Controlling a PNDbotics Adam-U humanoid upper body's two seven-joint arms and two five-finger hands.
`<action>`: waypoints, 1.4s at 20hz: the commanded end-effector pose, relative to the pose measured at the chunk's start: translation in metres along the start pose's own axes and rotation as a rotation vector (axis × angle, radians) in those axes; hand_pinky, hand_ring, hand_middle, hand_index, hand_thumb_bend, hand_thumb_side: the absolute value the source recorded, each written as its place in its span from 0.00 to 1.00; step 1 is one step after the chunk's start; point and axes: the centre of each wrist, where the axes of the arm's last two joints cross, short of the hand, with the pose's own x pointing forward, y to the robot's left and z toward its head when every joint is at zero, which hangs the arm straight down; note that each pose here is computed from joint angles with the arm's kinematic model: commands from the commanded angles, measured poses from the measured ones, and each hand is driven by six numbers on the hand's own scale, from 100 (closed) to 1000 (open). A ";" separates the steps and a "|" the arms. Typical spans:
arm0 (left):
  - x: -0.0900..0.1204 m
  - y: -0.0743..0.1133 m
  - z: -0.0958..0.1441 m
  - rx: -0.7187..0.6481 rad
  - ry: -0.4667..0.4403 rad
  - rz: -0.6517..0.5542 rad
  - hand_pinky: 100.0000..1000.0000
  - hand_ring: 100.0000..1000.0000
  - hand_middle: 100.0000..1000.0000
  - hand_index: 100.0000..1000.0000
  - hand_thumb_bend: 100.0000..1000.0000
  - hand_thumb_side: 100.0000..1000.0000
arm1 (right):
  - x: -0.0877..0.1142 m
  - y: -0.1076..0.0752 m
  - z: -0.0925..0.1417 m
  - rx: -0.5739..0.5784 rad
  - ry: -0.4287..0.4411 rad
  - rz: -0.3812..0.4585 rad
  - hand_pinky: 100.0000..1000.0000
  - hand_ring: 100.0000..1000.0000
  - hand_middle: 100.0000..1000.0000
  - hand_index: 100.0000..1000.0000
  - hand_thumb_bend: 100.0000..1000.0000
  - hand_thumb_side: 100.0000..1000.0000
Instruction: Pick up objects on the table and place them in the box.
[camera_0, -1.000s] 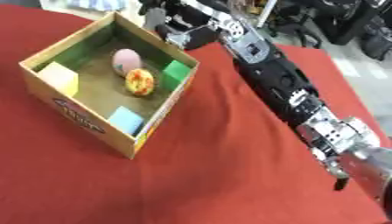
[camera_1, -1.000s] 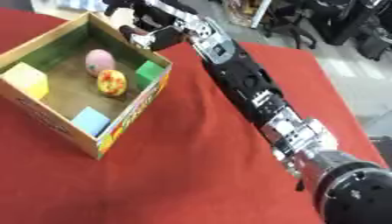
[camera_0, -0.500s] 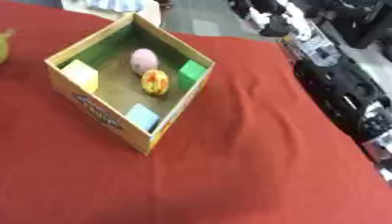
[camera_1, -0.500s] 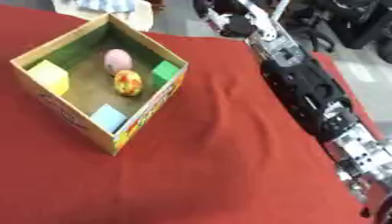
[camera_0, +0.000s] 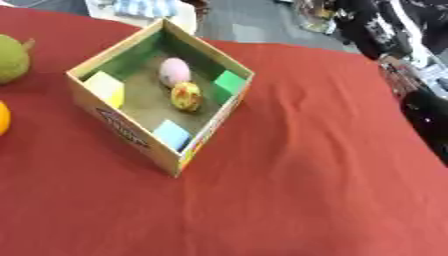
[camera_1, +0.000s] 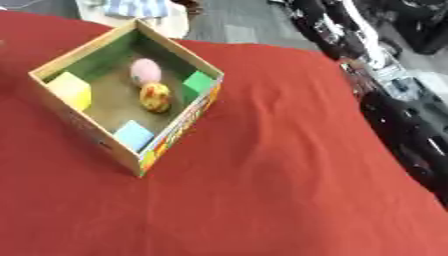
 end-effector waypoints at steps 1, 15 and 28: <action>0.008 0.009 0.000 -0.021 -0.012 -0.069 0.80 0.80 0.76 0.76 0.00 0.54 | 0.021 0.014 -0.002 0.241 -0.244 0.173 1.00 0.00 0.68 0.82 0.00 0.40; 0.035 0.050 0.028 -0.136 -0.021 -0.398 0.80 0.80 0.75 0.78 0.00 0.64 | 0.031 0.075 0.092 0.017 -0.143 0.125 1.00 0.00 0.69 0.81 0.00 0.42; 0.063 0.079 0.052 -0.316 0.183 -0.724 0.80 0.81 0.74 0.80 0.00 0.54 | 0.034 0.113 0.136 -0.164 -0.129 0.101 1.00 0.00 0.68 0.80 0.00 0.45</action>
